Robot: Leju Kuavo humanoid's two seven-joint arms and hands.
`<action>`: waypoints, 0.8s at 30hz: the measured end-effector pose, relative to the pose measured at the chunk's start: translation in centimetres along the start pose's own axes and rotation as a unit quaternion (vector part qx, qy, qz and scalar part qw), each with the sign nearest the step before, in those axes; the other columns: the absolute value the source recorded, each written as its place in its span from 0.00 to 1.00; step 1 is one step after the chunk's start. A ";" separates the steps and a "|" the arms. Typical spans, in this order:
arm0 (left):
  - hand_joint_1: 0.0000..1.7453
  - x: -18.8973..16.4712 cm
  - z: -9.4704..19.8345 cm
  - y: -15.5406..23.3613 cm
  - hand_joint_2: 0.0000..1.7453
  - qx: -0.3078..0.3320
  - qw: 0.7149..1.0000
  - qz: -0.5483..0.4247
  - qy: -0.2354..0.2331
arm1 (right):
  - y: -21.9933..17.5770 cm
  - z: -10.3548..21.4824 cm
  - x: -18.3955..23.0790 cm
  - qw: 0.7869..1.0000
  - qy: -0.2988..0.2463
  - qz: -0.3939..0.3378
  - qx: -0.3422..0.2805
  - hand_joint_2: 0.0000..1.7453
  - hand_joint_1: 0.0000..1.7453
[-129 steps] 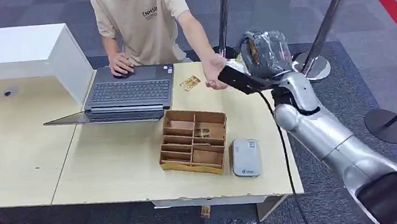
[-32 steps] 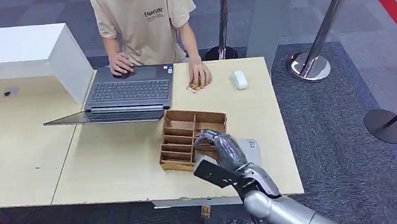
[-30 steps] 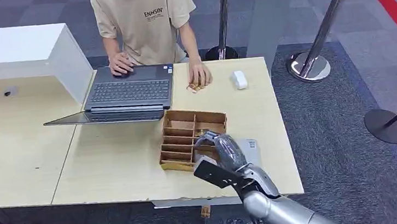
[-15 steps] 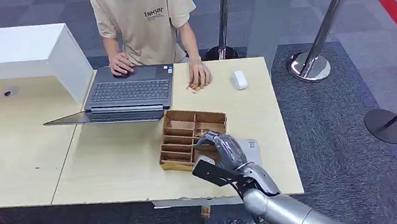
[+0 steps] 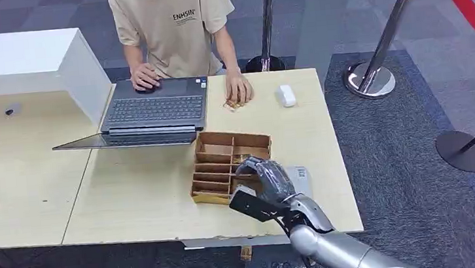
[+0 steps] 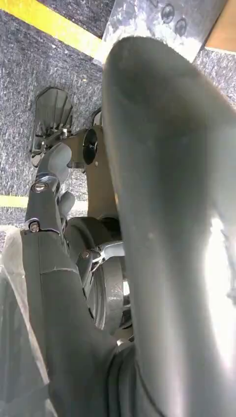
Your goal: Pass the card to the sensor for recognition and then transmit it.
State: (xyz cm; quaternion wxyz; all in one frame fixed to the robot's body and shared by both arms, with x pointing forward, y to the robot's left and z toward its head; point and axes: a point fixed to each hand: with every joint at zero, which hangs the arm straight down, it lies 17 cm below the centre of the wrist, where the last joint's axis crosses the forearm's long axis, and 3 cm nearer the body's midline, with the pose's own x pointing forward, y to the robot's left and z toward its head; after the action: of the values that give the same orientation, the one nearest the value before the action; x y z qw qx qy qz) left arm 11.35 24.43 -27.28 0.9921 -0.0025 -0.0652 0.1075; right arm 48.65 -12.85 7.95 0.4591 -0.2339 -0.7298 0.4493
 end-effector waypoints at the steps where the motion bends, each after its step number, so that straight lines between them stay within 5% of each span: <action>1: 0.00 0.0 0.0 0.0 0.00 0.000 1.000 0.000 0.000 | 0.0 0.0 0.0 1.000 0.000 0.000 0.000 1.00 0.51; 6: 0.00 0.1 0.0 -0.1 0.00 -0.001 1.000 -0.006 -0.001 | 0.1 -0.1 -0.2 1.000 0.006 0.004 0.003 1.00 0.63; 17: 0.00 0.1 0.0 -0.3 0.00 -0.002 1.000 -0.015 -0.002 | 0.2 -0.5 -0.7 1.000 0.018 0.006 0.005 1.00 0.63; 19: 0.00 0.1 0.0 -0.3 0.00 -0.002 1.000 -0.016 -0.003 | 0.3 -0.5 -0.6 1.000 0.019 0.005 0.006 1.00 0.76; 24: 0.00 0.1 0.0 -0.5 0.00 -0.002 1.000 -0.017 -0.003 | 0.3 -0.7 -0.6 1.000 0.019 0.006 0.006 1.00 0.86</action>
State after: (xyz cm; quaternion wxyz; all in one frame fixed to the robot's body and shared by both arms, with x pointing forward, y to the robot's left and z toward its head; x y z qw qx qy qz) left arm 11.58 24.02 -27.21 0.9935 -0.0035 -0.0683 0.0908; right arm 49.52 -12.89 7.55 0.4710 -0.2444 -0.7171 0.4519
